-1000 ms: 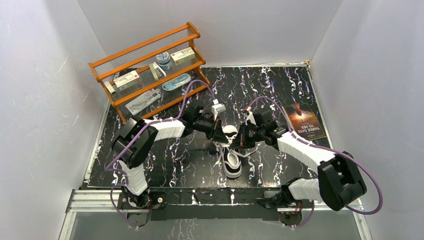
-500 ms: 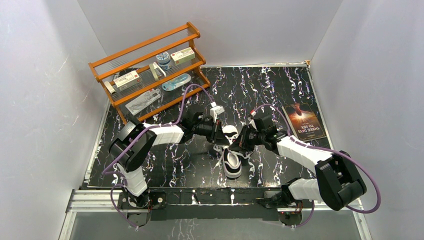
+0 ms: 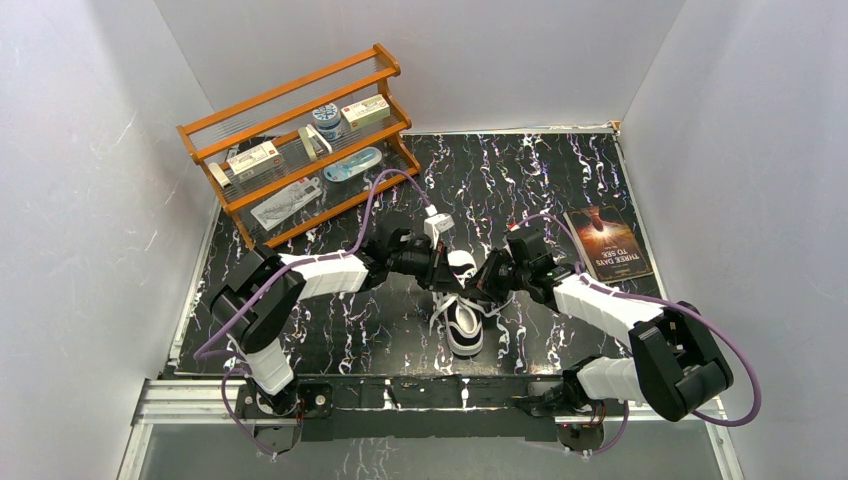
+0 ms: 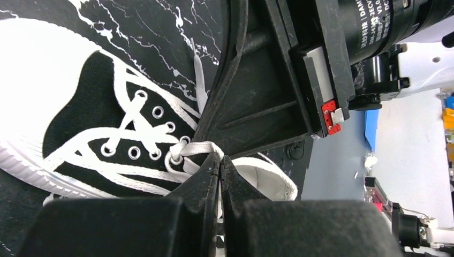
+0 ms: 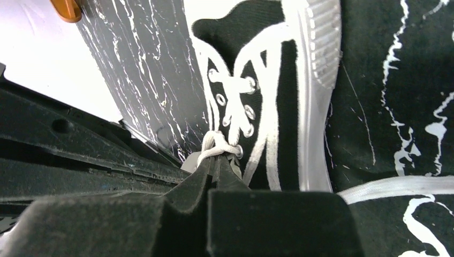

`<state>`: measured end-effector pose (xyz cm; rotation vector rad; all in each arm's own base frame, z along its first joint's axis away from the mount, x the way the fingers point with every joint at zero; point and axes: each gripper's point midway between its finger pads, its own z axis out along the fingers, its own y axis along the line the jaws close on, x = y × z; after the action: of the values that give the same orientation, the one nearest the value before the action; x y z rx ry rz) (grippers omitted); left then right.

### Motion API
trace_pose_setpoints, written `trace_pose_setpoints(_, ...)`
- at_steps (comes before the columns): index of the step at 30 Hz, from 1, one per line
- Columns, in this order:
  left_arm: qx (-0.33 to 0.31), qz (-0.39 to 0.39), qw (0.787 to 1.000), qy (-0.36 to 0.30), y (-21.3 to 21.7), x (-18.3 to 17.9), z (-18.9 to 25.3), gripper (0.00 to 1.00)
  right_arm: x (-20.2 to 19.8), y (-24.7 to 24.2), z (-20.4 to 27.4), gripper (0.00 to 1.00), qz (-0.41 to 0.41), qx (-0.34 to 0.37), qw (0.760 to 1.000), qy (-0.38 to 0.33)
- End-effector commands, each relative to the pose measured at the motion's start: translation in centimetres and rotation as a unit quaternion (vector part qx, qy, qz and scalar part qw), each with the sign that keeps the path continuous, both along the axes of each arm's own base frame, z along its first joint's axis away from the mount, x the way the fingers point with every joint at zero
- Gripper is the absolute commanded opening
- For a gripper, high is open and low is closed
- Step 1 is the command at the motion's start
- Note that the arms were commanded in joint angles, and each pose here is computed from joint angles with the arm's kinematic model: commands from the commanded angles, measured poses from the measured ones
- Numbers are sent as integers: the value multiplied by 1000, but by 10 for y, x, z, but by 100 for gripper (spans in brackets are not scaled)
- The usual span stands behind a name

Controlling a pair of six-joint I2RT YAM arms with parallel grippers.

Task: Tie the shoes

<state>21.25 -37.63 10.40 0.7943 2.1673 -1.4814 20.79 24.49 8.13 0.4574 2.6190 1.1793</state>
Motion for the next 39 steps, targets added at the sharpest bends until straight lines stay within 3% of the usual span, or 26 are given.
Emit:
trace_pose_setpoints(1,0,-13,999,-30,-4,-7,15,0,19,2,5,0,-50,13,999,-16)
trace_pose_setpoints(12,6,-7,1000,-23,-3,-22,-1,0,24,2,8,0,-66,24,997,-27)
trace_pose_setpoints(25,20,7,997,-68,5,-26,-12,0,23,5,7,0,-50,24,998,-25)
trace_pose_setpoints(31,20,9,997,-73,6,-26,-17,0,17,-3,12,23,-22,-21,999,-26)
trace_pose_setpoints(39,11,12,997,-79,6,-26,-12,0,11,-22,31,32,4,-75,997,-27)
